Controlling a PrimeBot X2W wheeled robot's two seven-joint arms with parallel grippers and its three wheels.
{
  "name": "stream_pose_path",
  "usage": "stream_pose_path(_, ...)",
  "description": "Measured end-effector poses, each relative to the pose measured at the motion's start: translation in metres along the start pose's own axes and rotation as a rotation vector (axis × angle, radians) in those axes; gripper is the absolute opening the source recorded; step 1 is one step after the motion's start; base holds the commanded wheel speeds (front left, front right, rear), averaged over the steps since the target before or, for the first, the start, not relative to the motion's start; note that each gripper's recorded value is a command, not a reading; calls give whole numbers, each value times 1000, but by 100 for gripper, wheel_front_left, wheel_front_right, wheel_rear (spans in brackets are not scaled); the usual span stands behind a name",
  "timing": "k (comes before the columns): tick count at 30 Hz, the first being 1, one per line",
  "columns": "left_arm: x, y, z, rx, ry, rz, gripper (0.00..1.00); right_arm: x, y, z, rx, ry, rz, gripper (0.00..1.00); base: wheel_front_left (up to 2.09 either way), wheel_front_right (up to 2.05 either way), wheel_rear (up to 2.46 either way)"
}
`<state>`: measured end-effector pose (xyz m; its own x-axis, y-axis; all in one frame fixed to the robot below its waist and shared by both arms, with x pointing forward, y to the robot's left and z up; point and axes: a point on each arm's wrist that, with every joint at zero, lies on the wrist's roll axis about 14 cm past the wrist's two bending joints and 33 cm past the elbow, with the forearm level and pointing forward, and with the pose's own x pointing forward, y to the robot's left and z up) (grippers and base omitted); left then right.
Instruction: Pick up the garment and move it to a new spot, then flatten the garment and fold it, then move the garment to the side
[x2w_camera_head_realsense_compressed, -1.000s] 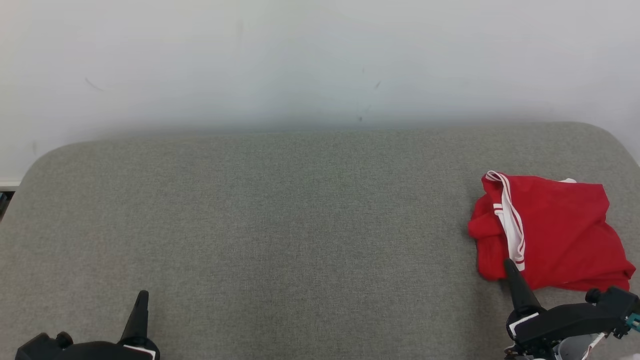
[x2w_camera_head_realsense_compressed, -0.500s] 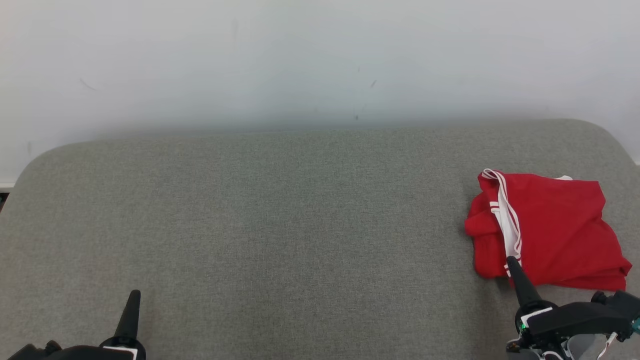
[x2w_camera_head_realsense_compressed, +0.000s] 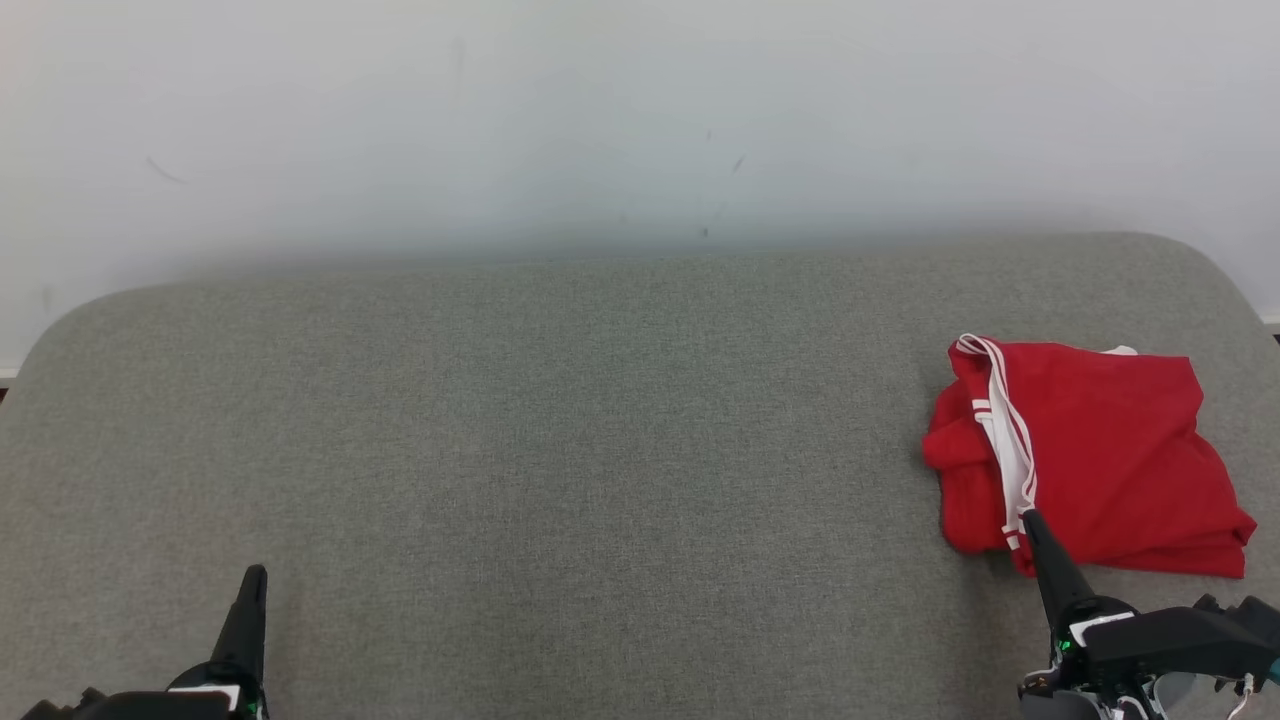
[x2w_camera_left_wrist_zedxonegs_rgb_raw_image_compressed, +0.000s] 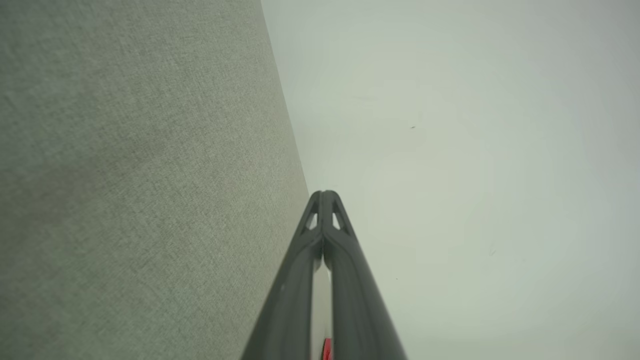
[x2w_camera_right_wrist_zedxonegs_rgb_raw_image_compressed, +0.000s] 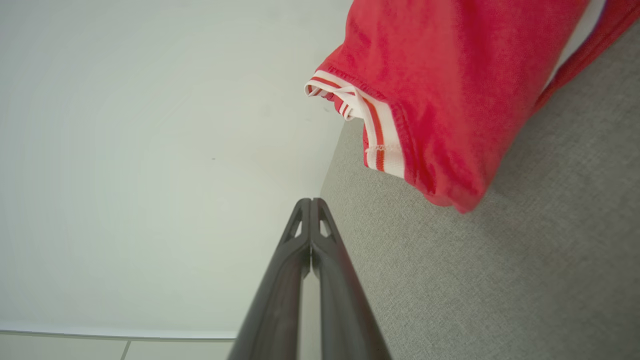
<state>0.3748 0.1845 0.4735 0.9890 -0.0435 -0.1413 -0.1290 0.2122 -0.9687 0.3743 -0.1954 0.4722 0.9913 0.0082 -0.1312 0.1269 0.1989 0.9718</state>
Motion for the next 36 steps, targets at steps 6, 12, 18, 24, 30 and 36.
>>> stream_pose_path(6,0,0,4,-65,-10,-12,0,3,4,4,67,-13,16,0,0,0,0)
stream_pose_path(12,1,-1,5,-161,-20,-28,0,2,3,8,165,-27,24,0,0,0,0)
stream_pose_path(18,2,-2,6,-212,-25,-43,0,2,3,9,214,-31,31,0,0,0,0)
stream_pose_path(24,5,-7,6,-212,-25,-54,0,2,3,10,214,-31,31,0,0,0,0)
stream_pose_path(30,5,-7,6,-213,-25,-54,0,2,3,10,214,-31,32,0,0,0,0)
stream_pose_path(36,5,-7,6,-213,-25,-54,0,2,4,10,214,-31,32,0,0,0,0)
